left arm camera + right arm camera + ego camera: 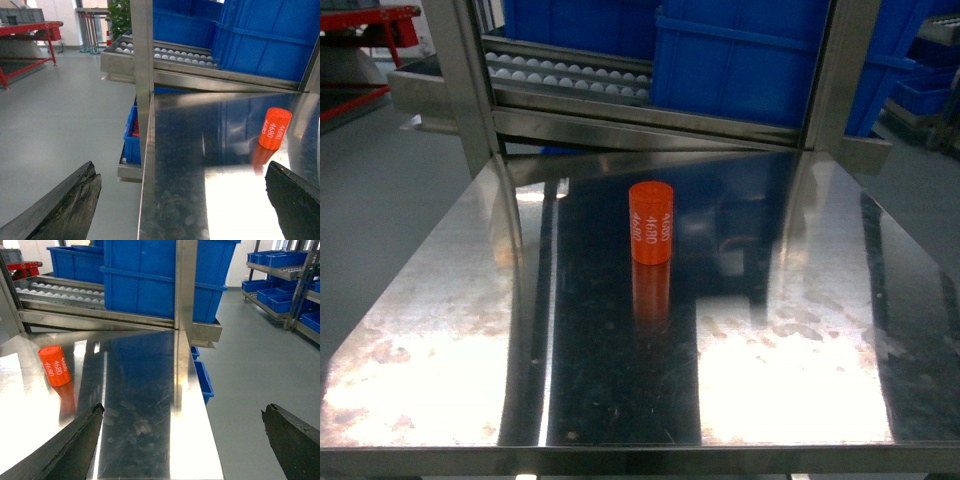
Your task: Pick capacitor and pack into box
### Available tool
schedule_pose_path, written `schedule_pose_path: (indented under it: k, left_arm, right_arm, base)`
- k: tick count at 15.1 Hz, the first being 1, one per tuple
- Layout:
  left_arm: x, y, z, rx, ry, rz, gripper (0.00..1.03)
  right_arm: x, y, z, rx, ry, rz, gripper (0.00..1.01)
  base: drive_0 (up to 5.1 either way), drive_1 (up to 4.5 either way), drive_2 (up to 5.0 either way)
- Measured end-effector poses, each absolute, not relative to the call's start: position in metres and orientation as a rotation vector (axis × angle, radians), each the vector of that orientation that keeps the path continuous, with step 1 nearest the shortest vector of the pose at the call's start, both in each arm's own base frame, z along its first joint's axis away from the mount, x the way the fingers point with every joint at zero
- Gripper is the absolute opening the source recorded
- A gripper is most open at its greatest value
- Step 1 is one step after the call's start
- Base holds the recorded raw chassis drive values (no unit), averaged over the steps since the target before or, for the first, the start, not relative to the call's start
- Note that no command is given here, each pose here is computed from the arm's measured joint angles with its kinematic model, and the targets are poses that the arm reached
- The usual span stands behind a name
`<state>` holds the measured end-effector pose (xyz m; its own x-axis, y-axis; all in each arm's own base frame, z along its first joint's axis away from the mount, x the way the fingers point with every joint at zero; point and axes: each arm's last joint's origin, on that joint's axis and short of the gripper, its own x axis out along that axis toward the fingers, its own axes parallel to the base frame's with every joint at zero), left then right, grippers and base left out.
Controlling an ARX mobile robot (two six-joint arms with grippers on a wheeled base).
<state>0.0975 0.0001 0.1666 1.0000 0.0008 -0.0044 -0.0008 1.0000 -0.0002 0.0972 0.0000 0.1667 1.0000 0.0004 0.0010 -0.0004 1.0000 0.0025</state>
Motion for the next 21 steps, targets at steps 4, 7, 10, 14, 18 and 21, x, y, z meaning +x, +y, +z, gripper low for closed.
schedule_pose_path:
  k: [4,7,10,14,18,21]
  left_arm:
    - [0.098,0.0,0.167,0.0,0.001,0.001,0.98]
    - [0.098,0.0,0.167,0.0,0.001,0.001,0.98]
    - [0.098,0.0,0.167,0.0,0.001,0.001,0.98]
    - [0.123,-0.008,0.168,0.022,0.114,0.034,0.98]
    - [0.234,-0.071,0.191,0.052,0.043,-0.179,0.98]
    - [0.306,-0.126,0.145,0.092,0.244,-0.262,0.98]
  right_arm:
    - [0.097,0.0,0.167,0.002,-0.002,0.0,0.98]
    - [0.097,0.0,0.167,0.002,-0.002,0.0,0.98]
    - [0.097,0.0,0.167,0.002,-0.002,0.0,0.98]
    - [0.097,0.0,0.167,0.002,-0.003,0.0,0.98]
    - [0.097,0.0,0.167,0.002,-0.002,0.0,0.98]
    - [0.097,0.0,0.167,0.002,-0.002,0.0,0.98]
  base:
    - [0.0,0.0,0.0]
    - [0.0,0.0,0.0]
    - [0.0,0.0,0.0]
    - [0.0,0.0,0.0]
    - [0.0,0.0,0.0]
    - [0.0,0.0,0.0]
